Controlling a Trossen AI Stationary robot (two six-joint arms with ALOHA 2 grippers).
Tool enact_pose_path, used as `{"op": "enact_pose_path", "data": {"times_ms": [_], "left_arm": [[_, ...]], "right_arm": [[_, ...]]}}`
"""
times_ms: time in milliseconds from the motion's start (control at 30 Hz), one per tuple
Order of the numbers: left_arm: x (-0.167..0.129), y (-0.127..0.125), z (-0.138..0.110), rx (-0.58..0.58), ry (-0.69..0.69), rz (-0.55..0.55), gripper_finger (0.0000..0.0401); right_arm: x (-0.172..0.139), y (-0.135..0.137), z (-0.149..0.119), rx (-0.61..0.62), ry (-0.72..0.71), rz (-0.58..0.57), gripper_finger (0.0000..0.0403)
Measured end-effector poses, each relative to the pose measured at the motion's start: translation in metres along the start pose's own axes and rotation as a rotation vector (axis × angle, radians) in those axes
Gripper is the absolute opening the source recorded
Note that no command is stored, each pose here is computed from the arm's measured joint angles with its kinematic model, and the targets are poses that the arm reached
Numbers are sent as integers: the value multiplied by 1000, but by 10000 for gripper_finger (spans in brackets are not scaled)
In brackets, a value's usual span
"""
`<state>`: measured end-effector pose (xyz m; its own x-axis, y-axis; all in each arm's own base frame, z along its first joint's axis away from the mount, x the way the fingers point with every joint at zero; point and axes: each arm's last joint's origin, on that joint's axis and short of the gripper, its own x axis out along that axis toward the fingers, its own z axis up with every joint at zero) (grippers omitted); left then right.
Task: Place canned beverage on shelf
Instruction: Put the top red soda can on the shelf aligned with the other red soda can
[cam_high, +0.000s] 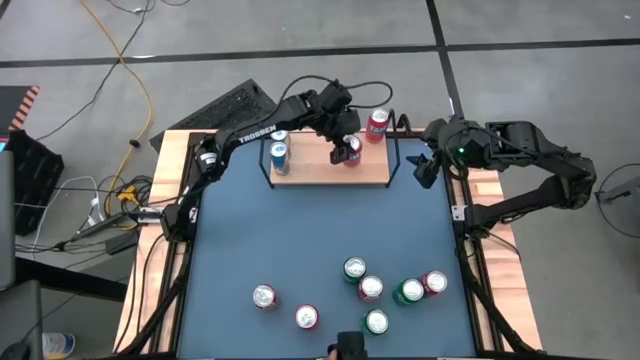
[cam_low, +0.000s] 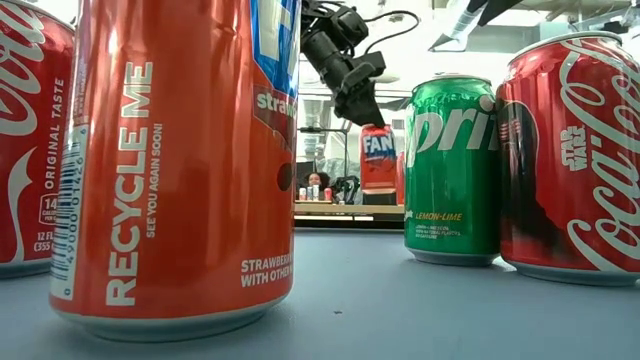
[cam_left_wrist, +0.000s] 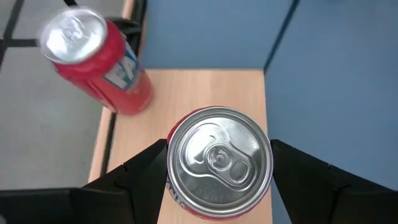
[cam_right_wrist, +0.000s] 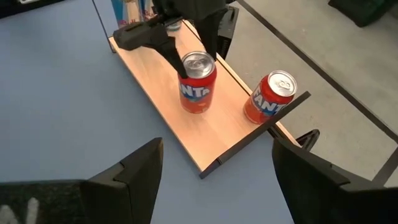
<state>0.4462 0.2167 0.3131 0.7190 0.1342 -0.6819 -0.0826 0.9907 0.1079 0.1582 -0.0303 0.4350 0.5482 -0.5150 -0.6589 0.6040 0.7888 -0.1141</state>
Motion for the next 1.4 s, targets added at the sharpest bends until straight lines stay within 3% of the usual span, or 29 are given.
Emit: {"op": "enact_pose_path", "data": {"times_ms": [733,1100,1400], "left_arm": [[17,-8,-5,47,39,-13,247],[17,-10,-4,79,29,-32,320],[-8,-11,11,73,-11,-36,327]], "right_arm": [[0,0,0,-4,1,-1,285],[0,0,-1,-6,6,-3,286],[2,-1,3,-9,-17,-8,286]]}}
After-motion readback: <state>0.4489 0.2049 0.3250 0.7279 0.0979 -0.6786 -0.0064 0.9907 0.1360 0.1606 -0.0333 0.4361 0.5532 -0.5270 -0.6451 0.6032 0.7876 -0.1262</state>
